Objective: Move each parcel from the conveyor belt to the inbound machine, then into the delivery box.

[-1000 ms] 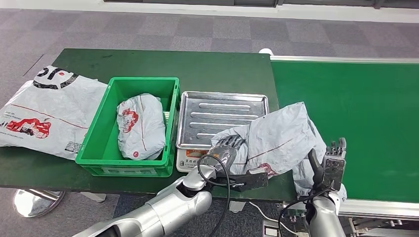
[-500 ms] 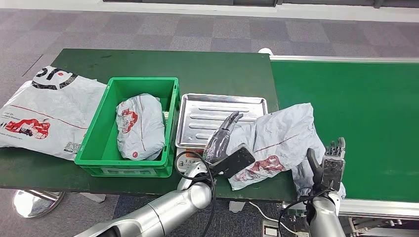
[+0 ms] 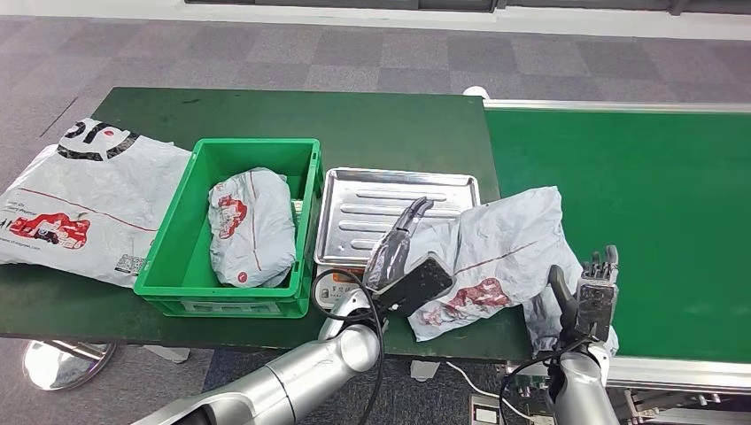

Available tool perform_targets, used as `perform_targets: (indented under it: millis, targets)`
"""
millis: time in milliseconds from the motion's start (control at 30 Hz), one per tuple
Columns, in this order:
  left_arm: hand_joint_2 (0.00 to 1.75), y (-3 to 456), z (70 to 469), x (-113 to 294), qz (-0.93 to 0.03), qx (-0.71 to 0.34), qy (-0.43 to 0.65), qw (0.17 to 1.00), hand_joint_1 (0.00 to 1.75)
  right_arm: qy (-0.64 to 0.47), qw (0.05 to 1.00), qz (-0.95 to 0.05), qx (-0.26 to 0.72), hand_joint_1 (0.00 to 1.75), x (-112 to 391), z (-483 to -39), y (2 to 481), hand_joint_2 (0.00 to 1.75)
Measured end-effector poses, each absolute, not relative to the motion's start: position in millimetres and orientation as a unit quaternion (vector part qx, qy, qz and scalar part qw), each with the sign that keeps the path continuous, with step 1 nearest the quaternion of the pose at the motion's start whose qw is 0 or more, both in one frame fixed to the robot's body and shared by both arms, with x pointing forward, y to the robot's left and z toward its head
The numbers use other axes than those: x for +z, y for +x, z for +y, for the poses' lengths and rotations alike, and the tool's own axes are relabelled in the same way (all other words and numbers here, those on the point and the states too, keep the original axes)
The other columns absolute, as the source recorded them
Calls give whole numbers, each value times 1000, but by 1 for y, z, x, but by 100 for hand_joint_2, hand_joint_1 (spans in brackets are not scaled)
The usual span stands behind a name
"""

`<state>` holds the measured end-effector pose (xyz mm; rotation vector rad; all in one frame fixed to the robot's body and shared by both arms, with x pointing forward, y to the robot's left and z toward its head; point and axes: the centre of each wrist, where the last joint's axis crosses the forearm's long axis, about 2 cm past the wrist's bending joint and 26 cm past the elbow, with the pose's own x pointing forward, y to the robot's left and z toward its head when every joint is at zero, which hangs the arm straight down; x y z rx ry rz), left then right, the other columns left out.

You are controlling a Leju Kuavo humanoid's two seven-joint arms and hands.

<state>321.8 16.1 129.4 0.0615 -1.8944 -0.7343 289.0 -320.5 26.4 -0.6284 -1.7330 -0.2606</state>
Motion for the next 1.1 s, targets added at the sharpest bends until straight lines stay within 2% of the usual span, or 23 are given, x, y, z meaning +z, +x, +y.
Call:
perform_targets:
  millis: [67,233,533,567,667,700,867,1000,1100]
  targets:
    - [175,322,16,129,-796,-304,26,523,175,-271,597,-747,-112,0,26,-321,289,175]
    - [175,321,15,132,-829,-274,29,487,175,-270,597,-747,-114,0,27,-321,290,175]
    - [175,321,15,132,-835,-263,28,483,175,-270,596,-747,-116,0,27,-320,290,175]
    - [175,320,14,132,-830,-269,24,487,162,-270,597,-747,-117,0,27,-320,290,175]
    - [175,316,10,130,-804,-320,3,501,41,-268,597,-747,-118,0,27,-320,290,175]
    - [175,314,8,129,-795,-342,-2,501,12,-267,597,-747,-118,0,27,-320,290,175]
    - [175,304,1,125,-770,-419,-2,481,12,-264,597,-748,-120,0,27,-320,291,175]
    - [175,303,-1,125,-761,-441,-1,475,0,-264,597,-748,-120,0,27,-320,291,175]
    - [175,303,-2,123,-686,-520,13,509,0,-264,598,-748,-120,0,27,-320,290,175]
